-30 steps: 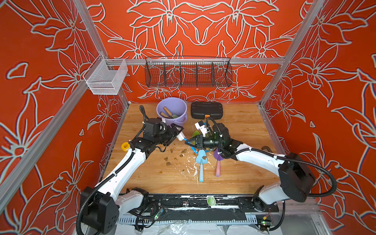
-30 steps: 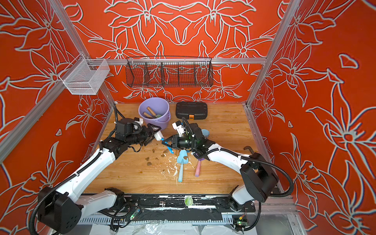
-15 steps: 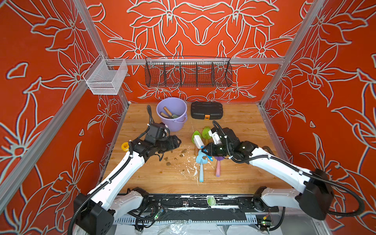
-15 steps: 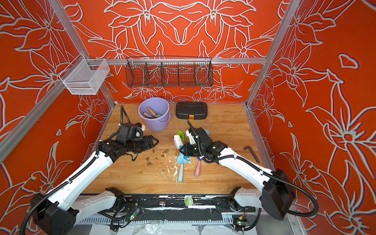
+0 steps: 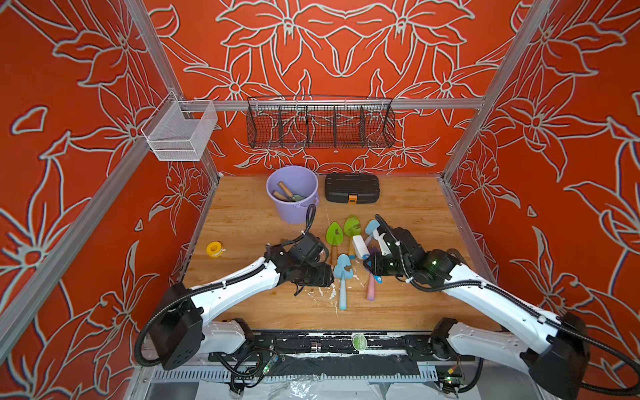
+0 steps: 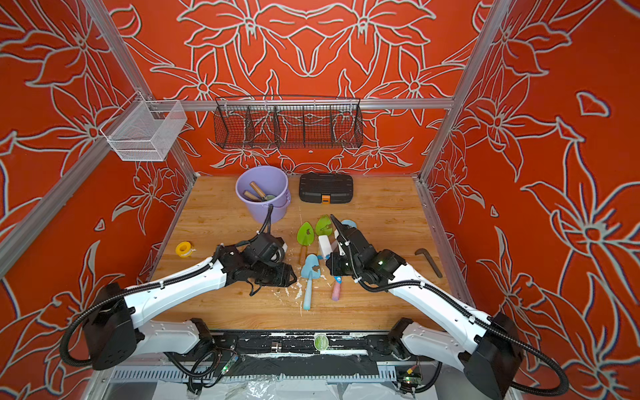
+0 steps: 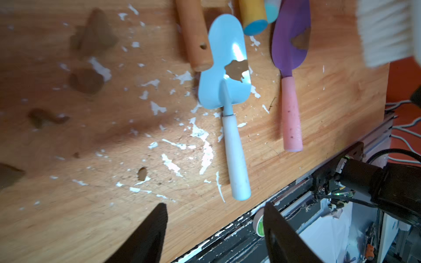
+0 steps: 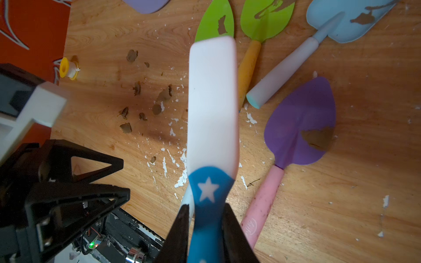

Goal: Brush the soil off the hand trowel and place it into the bucket
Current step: Adjust the brush, then pick up the hand trowel from the center of the board.

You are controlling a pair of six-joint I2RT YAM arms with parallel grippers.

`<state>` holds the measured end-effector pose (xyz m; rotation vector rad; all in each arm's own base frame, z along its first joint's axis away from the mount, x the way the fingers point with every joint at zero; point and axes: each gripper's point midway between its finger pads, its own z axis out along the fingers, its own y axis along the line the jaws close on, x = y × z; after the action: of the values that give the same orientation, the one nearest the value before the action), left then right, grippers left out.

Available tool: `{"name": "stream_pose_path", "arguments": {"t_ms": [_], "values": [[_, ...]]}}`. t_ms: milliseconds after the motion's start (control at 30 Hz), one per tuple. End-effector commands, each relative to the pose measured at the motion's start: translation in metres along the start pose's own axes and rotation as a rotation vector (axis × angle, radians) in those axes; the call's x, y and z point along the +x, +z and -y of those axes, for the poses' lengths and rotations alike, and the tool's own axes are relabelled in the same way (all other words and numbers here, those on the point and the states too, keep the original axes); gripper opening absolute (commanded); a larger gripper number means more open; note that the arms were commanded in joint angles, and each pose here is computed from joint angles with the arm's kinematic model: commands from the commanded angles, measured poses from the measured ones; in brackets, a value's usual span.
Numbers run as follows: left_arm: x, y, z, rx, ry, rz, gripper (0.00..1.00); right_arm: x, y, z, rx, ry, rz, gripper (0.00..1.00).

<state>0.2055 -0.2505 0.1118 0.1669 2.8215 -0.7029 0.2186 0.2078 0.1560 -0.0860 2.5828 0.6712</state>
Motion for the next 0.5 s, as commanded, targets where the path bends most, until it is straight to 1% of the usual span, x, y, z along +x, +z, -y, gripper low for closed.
{"name": "stream_pose_path", "arguments": {"t_ms": [0,100,167,333,467], "values": [[-0.023,0.002,0.0,-0.05,0.019,0.077,0.64,0.0,0.002,0.011,0.045,0.013,0.012,0.0],[-0.047,0.004,-0.005,-0.128,0.026,0.148,0.62,-0.002,0.003,0.011,0.04,0.022,0.025,0.0],[-0.061,0.008,-0.007,-0.19,0.042,0.162,0.6,-0.005,0.003,0.01,0.034,0.021,0.033,0.0],[-0.085,0.037,-0.01,-0.224,0.052,0.128,0.57,-0.01,0.002,0.008,0.028,0.01,0.05,0.0],[-0.097,0.056,-0.022,-0.242,0.009,0.084,0.51,-0.013,0.003,0.005,0.013,0.007,0.056,0.0]]}}
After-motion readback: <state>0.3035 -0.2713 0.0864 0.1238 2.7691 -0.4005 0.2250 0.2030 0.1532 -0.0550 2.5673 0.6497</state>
